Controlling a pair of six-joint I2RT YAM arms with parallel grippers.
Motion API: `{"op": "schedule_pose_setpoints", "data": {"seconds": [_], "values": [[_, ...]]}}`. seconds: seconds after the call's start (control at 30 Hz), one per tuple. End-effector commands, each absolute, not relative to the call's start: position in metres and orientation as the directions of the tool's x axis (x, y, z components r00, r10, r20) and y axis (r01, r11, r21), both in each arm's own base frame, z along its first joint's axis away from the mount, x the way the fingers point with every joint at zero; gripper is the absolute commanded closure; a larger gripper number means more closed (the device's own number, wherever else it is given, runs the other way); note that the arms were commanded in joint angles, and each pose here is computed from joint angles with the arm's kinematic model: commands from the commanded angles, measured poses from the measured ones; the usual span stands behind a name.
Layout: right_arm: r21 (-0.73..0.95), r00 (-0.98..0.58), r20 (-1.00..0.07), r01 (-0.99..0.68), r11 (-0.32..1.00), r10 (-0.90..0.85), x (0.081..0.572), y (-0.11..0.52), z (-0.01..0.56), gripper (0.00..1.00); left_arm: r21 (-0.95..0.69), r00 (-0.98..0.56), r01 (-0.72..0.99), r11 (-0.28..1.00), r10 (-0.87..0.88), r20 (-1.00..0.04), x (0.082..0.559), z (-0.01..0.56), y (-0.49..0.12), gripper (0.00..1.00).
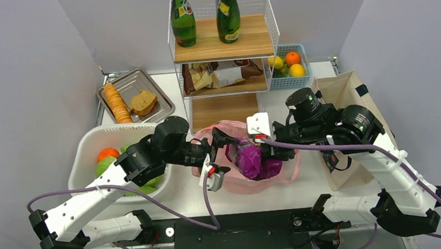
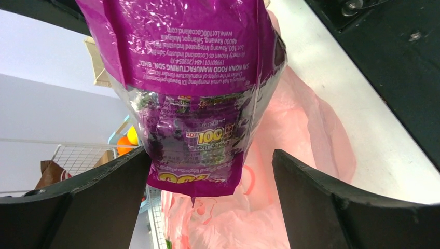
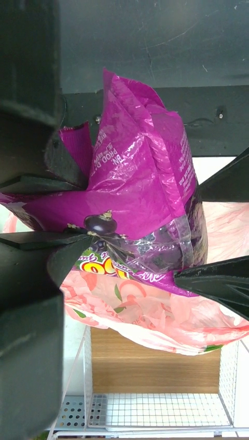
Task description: Untie the knot of the grocery bags and take out the mixed food
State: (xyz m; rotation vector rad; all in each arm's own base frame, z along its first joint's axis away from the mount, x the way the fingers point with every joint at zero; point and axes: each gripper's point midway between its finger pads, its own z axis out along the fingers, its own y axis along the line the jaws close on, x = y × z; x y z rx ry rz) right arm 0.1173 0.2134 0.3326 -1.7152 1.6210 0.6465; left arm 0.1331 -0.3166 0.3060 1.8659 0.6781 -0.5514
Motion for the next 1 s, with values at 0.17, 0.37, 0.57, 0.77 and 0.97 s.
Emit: {"op": "schedule_pose_setpoints", "data": {"seconds": [0.17, 0.37, 0.57, 0.77, 0.97], "values": [[-0.262, 0.242, -0.867, -0.965, -0.015, -0.436, 0.120, 0.247, 0.395, 1.00, 0.731, 0.716, 0.683, -0.003, 0.204, -0.668, 0.165, 0.333, -0.351, 0.15], [-0.294, 0.275, -0.851, -0.955, -0.029, -0.447, 0.119, 0.244, 0.392, 1.00, 0.655, 0.643, 0.756, -0.006, 0.195, -0.741, 0.155, 0.329, -0.350, 0.32], [-0.318, 0.227, -0.843, -0.942, 0.111, -0.488, 0.134, 0.228, 0.395, 0.61, 0.561, 0.551, 0.828, -0.004, 0.197, -0.811, 0.143, 0.333, -0.336, 1.00], [-0.377, 0.189, -0.852, -0.868, 0.323, -0.487, 0.151, 0.190, 0.416, 0.21, 0.378, 0.342, 0.906, 0.192, 0.198, -0.919, 0.176, 0.349, -0.308, 1.00], [-0.419, 0.233, -0.851, -0.842, 0.339, -0.471, 0.150, 0.182, 0.422, 0.14, 0.183, 0.153, 0.945, 0.273, 0.127, -0.980, 0.191, 0.365, -0.300, 1.00]]}}
